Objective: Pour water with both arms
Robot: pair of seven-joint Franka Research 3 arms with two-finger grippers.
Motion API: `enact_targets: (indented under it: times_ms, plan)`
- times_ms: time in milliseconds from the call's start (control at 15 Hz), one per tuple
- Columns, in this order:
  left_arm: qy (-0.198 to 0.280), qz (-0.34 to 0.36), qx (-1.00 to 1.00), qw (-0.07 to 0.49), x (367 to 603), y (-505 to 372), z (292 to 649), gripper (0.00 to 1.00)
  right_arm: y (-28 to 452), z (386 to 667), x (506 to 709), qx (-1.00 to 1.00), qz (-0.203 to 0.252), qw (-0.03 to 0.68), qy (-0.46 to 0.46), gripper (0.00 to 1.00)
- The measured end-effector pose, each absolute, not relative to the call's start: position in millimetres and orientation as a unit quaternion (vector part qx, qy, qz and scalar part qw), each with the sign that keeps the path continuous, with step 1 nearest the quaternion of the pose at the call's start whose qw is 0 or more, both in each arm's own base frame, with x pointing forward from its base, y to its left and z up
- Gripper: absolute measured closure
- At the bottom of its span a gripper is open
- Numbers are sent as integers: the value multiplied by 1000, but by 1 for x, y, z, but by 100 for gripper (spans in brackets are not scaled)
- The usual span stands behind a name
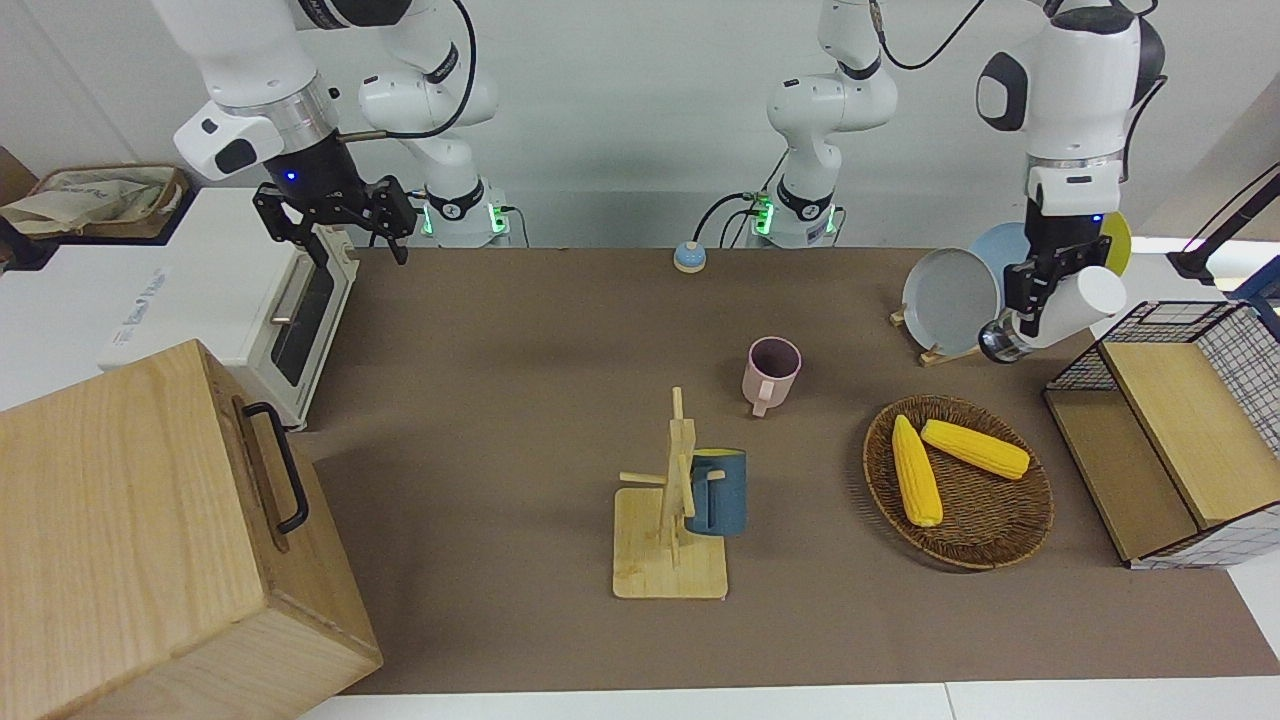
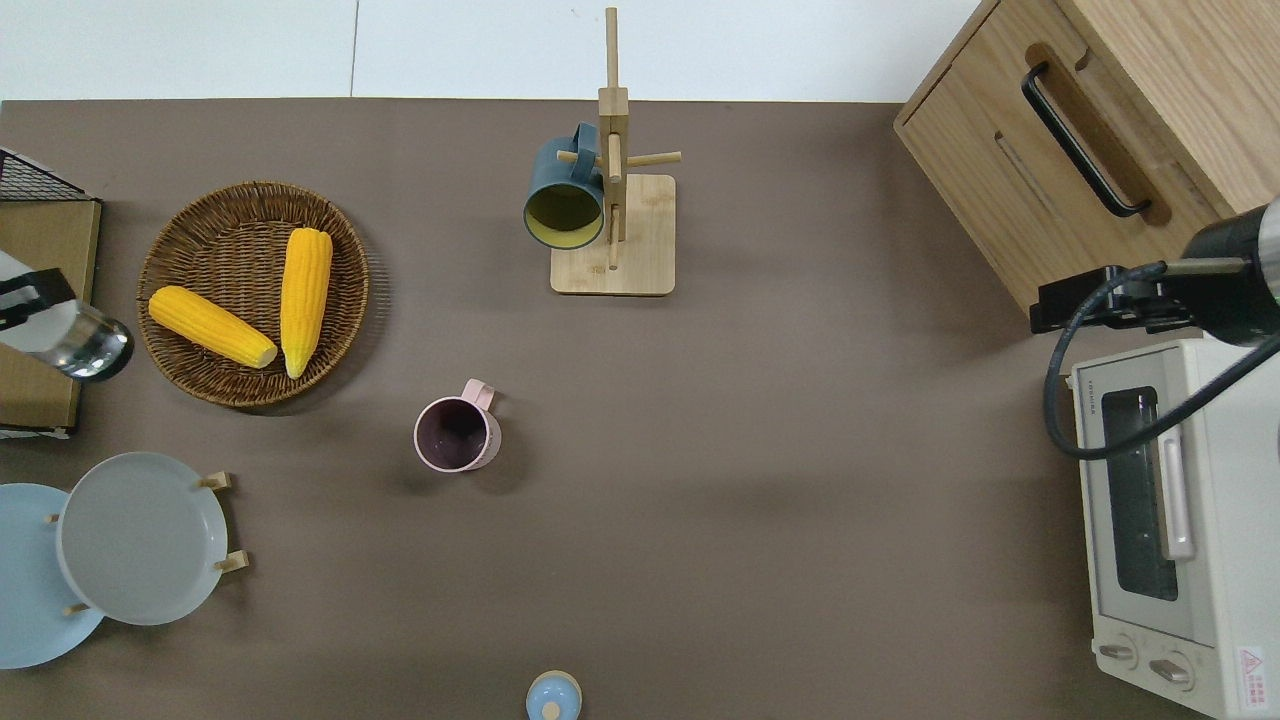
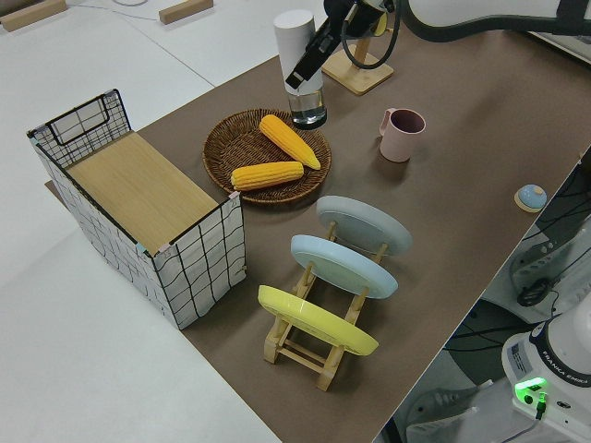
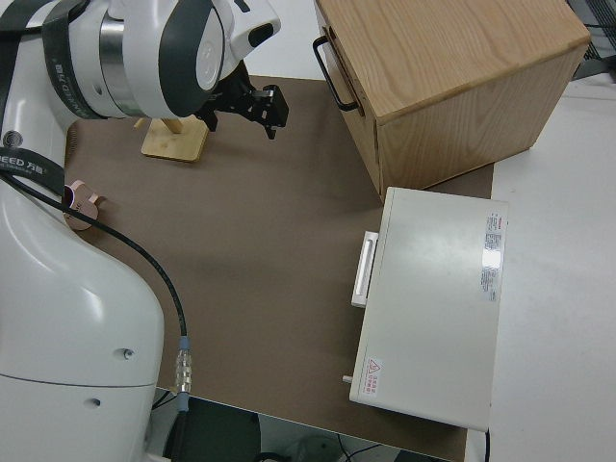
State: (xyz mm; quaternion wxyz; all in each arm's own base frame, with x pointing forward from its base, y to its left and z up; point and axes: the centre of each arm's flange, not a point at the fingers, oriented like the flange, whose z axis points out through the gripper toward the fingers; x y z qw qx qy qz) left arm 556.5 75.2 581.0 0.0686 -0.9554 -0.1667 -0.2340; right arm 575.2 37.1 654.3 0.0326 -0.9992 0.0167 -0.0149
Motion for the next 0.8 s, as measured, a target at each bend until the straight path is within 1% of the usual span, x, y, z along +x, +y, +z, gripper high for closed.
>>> enact_targets:
  times_ms: [267,667,800]
  plan:
    - [-162,-279,-943,79,558,136,601,37,37,654,575,-999,-15,33,17,1]
    - [-134,-319,-938,33,554,217,625,37,37,654,575,-999,-15,33,17,1]
    - [-119,-324,-938,28,552,245,621,37,37,654,575,-999,-15,33,17,1]
